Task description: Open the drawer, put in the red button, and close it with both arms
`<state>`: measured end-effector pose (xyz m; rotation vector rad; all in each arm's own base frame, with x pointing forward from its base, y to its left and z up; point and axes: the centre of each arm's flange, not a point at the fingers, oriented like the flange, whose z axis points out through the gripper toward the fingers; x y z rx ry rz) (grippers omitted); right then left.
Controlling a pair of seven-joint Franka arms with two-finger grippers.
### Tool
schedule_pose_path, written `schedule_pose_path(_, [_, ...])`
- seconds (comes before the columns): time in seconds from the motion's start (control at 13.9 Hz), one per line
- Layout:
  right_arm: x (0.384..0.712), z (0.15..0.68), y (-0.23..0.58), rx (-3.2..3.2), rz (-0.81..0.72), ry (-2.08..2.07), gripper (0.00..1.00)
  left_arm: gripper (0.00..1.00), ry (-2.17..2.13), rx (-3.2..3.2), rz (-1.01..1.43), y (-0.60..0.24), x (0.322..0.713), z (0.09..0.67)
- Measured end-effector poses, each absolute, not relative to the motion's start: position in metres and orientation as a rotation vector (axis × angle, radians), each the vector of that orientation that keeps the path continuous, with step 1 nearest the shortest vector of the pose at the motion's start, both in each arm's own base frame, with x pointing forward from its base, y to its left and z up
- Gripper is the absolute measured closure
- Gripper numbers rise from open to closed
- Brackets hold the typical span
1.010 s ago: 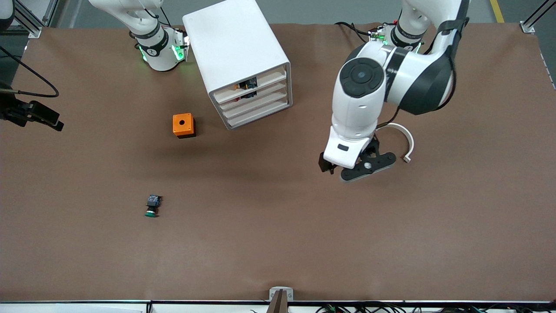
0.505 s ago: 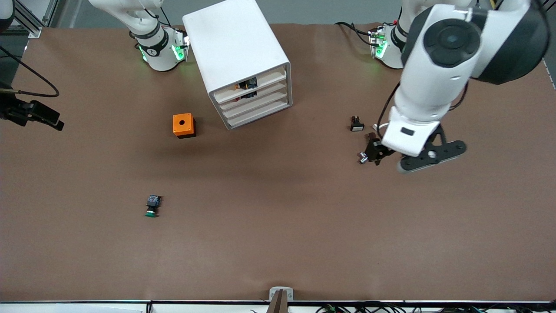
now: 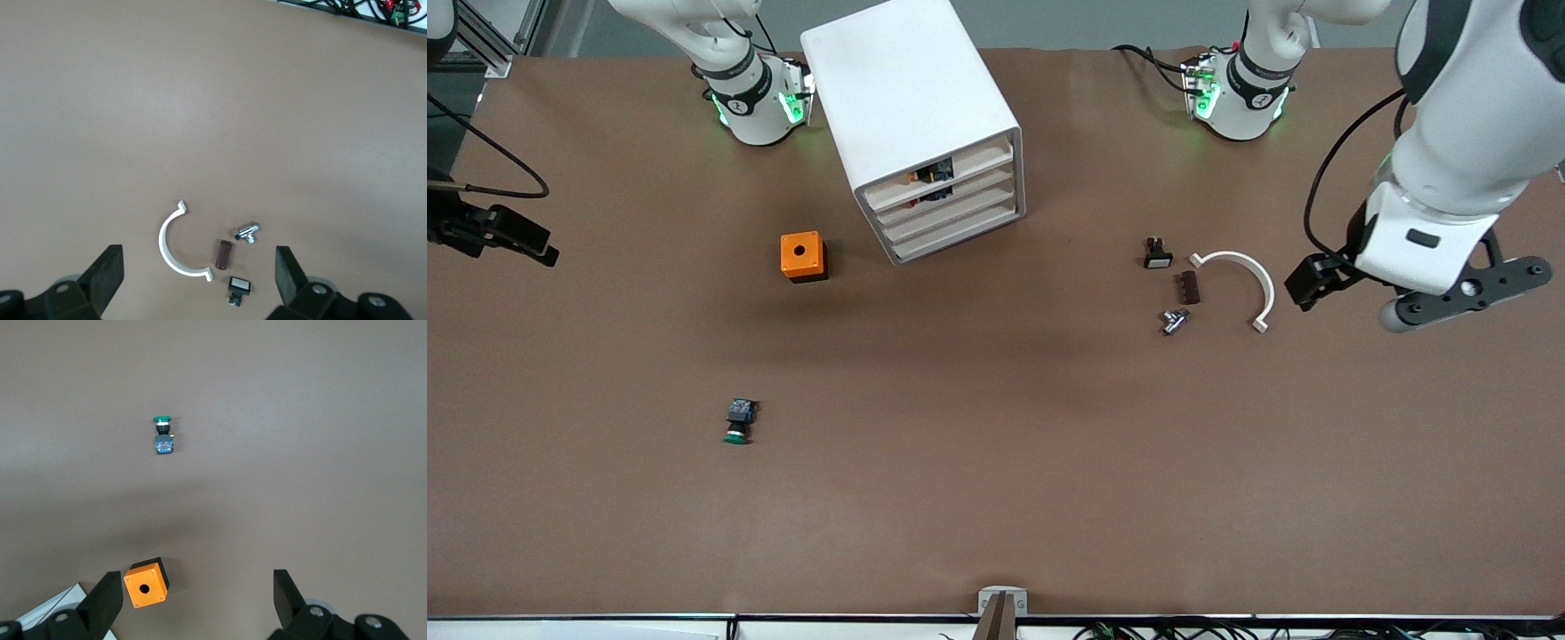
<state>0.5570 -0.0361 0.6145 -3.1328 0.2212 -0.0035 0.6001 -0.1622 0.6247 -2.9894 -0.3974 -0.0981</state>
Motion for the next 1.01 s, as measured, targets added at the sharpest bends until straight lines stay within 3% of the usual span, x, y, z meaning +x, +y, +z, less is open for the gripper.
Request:
schedule_pose_path(0.43, [0.56,0.615,-0.037,-3.133,-0.038,0.223,0.0,0.0,-0.324,-3.06,0.011,-0.103,0.59,0.626])
schedule_pose_path(1.01, [0.562,0.611,-0.037,-3.133,-0.031,0.224,0.0,0.0,-0.105,-3.128,-0.031,-0.071,0.53,0.617])
